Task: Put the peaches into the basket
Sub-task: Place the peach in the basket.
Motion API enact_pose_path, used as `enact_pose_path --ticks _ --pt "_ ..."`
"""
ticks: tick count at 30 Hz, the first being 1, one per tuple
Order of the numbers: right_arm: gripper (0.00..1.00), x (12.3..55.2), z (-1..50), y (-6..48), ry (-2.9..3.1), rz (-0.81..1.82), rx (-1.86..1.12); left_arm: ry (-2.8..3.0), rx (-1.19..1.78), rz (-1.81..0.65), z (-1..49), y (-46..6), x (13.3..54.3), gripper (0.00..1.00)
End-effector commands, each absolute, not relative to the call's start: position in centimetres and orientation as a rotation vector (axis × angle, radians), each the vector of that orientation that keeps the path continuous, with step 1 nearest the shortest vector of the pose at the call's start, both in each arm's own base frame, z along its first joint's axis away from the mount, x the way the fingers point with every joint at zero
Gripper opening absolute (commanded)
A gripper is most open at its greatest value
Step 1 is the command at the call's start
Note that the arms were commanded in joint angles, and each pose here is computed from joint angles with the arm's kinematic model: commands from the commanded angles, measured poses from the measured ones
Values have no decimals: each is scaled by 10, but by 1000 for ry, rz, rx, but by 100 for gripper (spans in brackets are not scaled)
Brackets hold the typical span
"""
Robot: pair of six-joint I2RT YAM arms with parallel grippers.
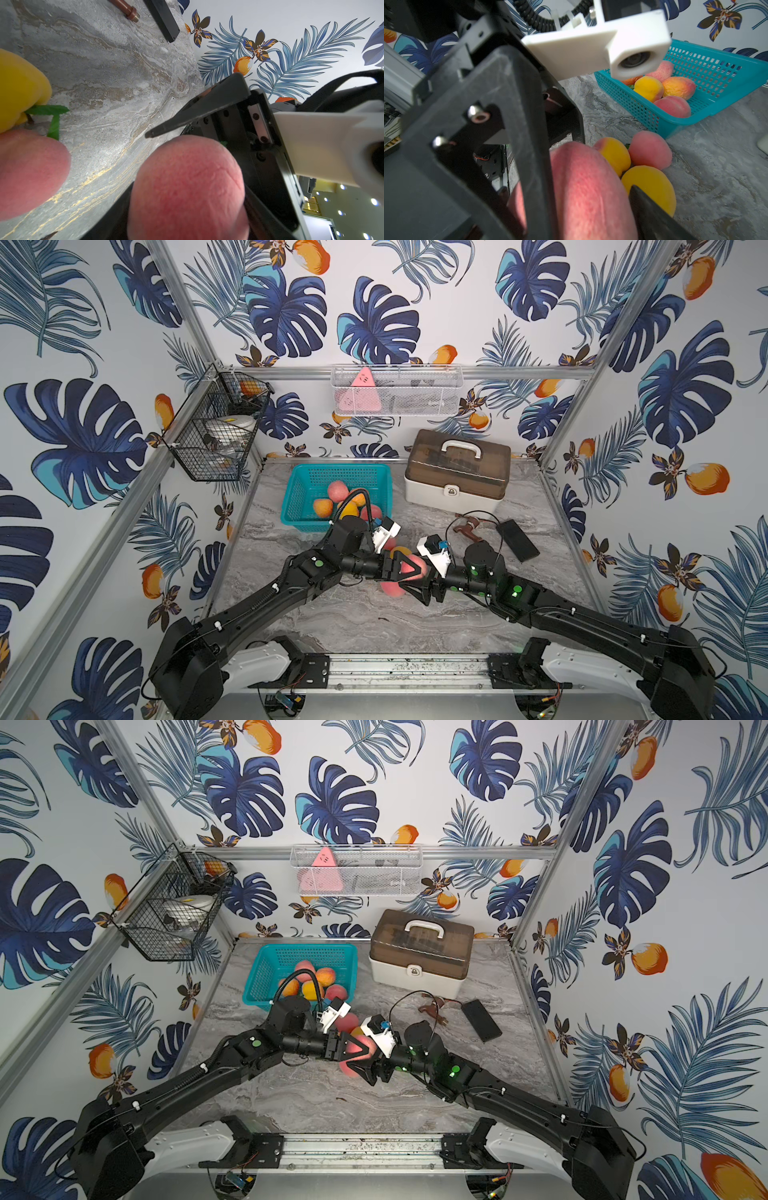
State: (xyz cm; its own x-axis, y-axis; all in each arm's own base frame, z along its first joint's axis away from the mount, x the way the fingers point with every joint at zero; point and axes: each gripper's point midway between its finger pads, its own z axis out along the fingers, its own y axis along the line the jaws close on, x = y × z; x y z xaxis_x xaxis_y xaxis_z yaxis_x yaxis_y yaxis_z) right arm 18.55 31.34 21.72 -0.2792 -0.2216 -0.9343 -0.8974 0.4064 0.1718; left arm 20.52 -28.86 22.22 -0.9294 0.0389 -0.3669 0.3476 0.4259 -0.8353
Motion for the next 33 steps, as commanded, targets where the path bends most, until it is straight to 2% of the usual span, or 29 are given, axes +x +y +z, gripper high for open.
enact_pose_path --ticks 1,6,14,27,33 --pt "96 189 213 313 1794 906 -956 2412 365 -1354 218 -279 213 59" --pt "100 198 216 313 1840 866 -930 2451 373 -1111 218 -264 230 57" --pt "100 215 233 309 1870 798 -896 2429 357 -807 236 -246 275 57" --pt "100 280 235 270 2046 756 -633 2372 216 -647 248 -236 357 58" --pt "100 295 240 261 2071 725 -595 2372 160 -591 245 -226 398 58"
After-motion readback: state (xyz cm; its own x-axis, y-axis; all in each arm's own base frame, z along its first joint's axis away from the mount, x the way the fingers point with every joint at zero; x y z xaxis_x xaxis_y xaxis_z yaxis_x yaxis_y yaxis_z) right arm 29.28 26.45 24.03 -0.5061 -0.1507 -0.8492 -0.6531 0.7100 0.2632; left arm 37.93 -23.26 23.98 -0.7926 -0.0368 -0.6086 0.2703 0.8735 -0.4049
